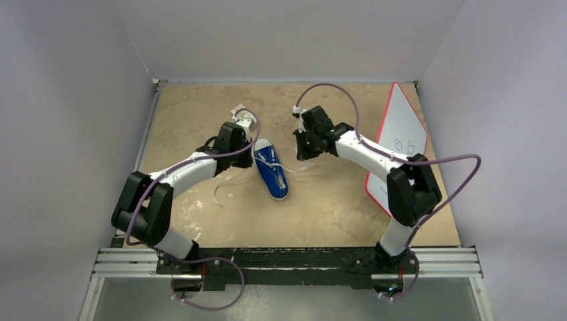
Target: Tie the shoes
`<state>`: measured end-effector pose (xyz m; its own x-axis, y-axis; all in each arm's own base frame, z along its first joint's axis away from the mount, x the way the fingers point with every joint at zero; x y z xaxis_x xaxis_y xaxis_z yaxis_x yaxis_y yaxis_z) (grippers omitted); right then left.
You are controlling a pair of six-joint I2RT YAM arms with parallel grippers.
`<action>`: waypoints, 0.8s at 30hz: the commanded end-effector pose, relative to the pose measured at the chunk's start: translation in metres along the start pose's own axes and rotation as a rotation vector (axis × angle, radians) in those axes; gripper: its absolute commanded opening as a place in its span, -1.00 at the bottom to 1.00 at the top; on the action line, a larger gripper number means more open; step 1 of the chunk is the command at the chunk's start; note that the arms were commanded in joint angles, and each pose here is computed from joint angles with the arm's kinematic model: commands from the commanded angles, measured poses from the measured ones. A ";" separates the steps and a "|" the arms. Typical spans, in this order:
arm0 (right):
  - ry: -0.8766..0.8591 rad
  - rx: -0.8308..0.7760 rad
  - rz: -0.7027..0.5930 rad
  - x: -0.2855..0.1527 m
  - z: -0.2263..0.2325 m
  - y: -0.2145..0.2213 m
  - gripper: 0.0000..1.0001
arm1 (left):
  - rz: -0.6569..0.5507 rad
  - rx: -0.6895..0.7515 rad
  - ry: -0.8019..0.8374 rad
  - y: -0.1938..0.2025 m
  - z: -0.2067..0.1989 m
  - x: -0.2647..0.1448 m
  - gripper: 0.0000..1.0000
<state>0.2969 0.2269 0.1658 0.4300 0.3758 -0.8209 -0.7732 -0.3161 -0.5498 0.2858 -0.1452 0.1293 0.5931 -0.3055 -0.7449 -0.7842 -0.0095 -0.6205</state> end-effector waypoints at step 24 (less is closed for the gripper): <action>0.446 0.120 -0.179 -0.057 -0.092 -0.018 -1.00 | 0.247 -0.369 -0.182 0.061 0.032 0.012 -1.00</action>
<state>0.3384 0.1529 0.2124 0.6760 0.0917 -0.7312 -0.7205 -0.1259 -0.6819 0.2549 -0.1382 0.0935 0.4489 -0.2878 -0.8460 -0.8898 -0.2311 -0.3935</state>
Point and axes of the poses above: each gripper's point midway between its finger pads, its own x axis out along the fingers, its own z axis along the line the jaws close on, y = z × x, the point moved 9 cm from there along -x, back along the fingers, and after that the axes turned 5 degrees about -x, right-handed, at the moved point
